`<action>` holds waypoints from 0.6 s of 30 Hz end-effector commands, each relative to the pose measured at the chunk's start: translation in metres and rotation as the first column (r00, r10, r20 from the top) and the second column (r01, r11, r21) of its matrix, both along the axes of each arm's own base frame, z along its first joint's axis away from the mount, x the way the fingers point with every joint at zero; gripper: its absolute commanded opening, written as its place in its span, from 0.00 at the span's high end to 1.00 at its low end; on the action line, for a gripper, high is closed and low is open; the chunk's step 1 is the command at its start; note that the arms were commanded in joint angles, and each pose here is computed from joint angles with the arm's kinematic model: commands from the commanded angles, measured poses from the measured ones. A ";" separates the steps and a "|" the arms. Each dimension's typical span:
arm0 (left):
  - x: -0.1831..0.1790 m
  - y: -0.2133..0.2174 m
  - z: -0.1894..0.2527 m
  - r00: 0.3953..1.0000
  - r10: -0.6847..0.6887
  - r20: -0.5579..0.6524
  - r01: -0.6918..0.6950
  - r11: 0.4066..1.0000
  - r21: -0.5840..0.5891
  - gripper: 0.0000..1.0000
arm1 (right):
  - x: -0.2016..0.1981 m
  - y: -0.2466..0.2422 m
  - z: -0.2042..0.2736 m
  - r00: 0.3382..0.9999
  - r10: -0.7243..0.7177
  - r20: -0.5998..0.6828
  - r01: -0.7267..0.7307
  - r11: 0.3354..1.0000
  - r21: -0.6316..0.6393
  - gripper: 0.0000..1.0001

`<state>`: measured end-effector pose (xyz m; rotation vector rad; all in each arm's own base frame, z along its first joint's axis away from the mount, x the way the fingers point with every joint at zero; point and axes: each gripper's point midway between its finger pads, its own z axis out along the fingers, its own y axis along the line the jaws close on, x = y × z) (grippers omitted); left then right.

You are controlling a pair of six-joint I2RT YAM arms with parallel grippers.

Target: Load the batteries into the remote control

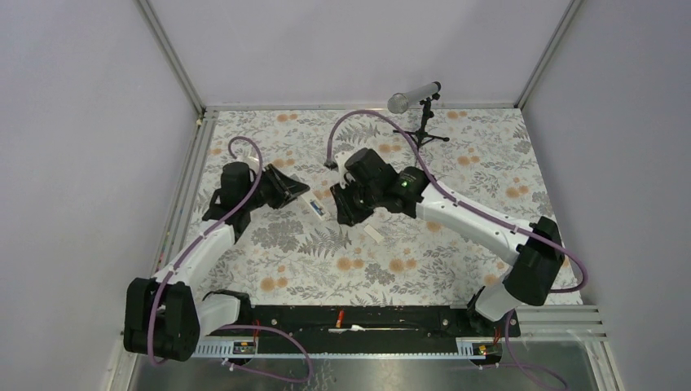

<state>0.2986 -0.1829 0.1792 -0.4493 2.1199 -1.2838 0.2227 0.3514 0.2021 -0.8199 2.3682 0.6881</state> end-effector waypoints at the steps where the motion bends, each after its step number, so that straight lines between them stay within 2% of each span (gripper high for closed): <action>1: 0.023 0.064 -0.019 0.981 0.192 0.003 -0.187 0.950 0.250 1.00 | -0.052 -0.008 -0.037 0.960 0.268 -0.073 -0.268 0.963 0.011 0.67; 4: 0.021 0.085 -0.020 0.971 0.241 0.008 -0.232 0.927 0.293 1.00 | -0.082 -0.017 -0.086 0.945 0.291 -0.150 -0.307 0.947 -0.097 0.67; 6: 0.018 0.094 -0.017 0.965 0.261 0.029 -0.256 0.910 0.326 1.00 | -0.094 -0.019 -0.104 0.951 0.249 -0.184 -0.277 0.949 -0.150 0.68; 9: 0.012 0.104 -0.015 0.955 0.294 0.032 -0.284 0.882 0.375 1.00 | -0.104 -0.015 -0.117 0.952 0.116 -0.283 -0.169 0.971 -0.170 0.68; 13: 0.004 0.111 -0.013 0.948 0.317 0.032 -0.303 0.864 0.402 1.00 | -0.119 -0.019 -0.146 0.908 -0.078 -0.411 -0.053 0.953 -0.297 0.68; 15: 0.000 0.114 -0.012 0.945 0.324 0.043 -0.312 0.853 0.418 1.00 | -0.132 -0.013 -0.151 0.904 -0.113 -0.412 -0.030 0.945 -0.326 0.66; 18: -0.008 0.130 -0.012 0.928 0.368 0.055 -0.347 0.803 0.484 1.00 | -0.145 -0.004 -0.154 0.907 -0.176 -0.382 0.035 0.937 -0.349 0.63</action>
